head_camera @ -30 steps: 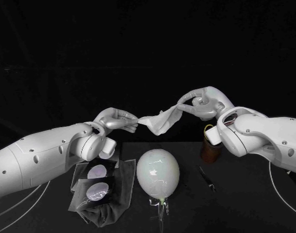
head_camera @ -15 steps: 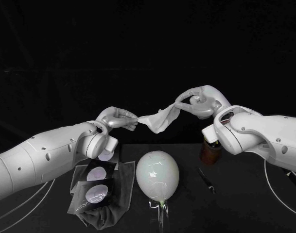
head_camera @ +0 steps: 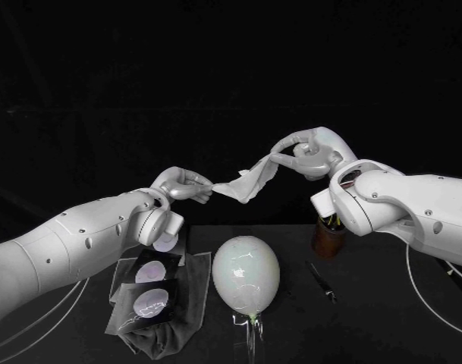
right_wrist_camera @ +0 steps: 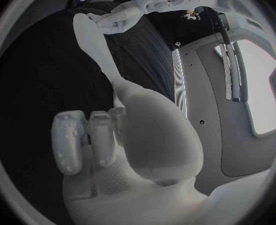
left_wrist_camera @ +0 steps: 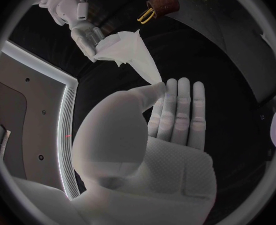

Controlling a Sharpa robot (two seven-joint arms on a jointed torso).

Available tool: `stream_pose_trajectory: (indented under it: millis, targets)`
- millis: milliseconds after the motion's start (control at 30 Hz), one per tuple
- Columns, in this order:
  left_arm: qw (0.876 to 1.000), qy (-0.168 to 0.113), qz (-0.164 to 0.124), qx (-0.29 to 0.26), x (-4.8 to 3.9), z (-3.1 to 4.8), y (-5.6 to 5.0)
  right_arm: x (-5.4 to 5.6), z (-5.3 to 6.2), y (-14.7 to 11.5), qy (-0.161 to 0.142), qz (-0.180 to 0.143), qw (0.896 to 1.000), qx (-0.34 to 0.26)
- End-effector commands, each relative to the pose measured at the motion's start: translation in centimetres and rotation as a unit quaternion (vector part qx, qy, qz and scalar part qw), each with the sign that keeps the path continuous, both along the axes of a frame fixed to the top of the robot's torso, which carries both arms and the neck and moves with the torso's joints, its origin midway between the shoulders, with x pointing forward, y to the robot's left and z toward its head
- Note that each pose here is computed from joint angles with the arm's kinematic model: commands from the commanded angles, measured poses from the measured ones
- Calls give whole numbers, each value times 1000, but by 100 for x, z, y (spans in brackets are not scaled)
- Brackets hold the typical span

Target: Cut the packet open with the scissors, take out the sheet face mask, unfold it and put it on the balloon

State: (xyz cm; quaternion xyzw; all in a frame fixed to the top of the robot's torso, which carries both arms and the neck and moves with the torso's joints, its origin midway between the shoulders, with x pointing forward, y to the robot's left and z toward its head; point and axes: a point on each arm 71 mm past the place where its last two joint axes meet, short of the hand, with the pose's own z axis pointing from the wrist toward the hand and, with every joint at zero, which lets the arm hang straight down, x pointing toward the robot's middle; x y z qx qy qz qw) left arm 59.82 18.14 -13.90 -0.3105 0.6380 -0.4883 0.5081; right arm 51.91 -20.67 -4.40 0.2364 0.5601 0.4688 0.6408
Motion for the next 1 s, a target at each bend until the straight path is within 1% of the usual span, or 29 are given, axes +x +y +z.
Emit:
stream_pose_trajectory:
  millis: [33,367,533,800,1000]
  targets:
    - [1000,-8,-17,6,9,-9,-49,2,34,30,-11,3,1000,4]
    - [1000,-4,-15,11,47,-84,-101,3,66,126,-14,13,1000,6]
    - [1000,-6,-17,24,63,-118,-120,5,85,157,-16,15,1000,7]
    - [998,-12,-18,59,86,-249,-134,28,162,208,-25,15,1000,8]
    - [997,-13,-19,76,87,-343,-147,39,191,241,-28,16,999,9]
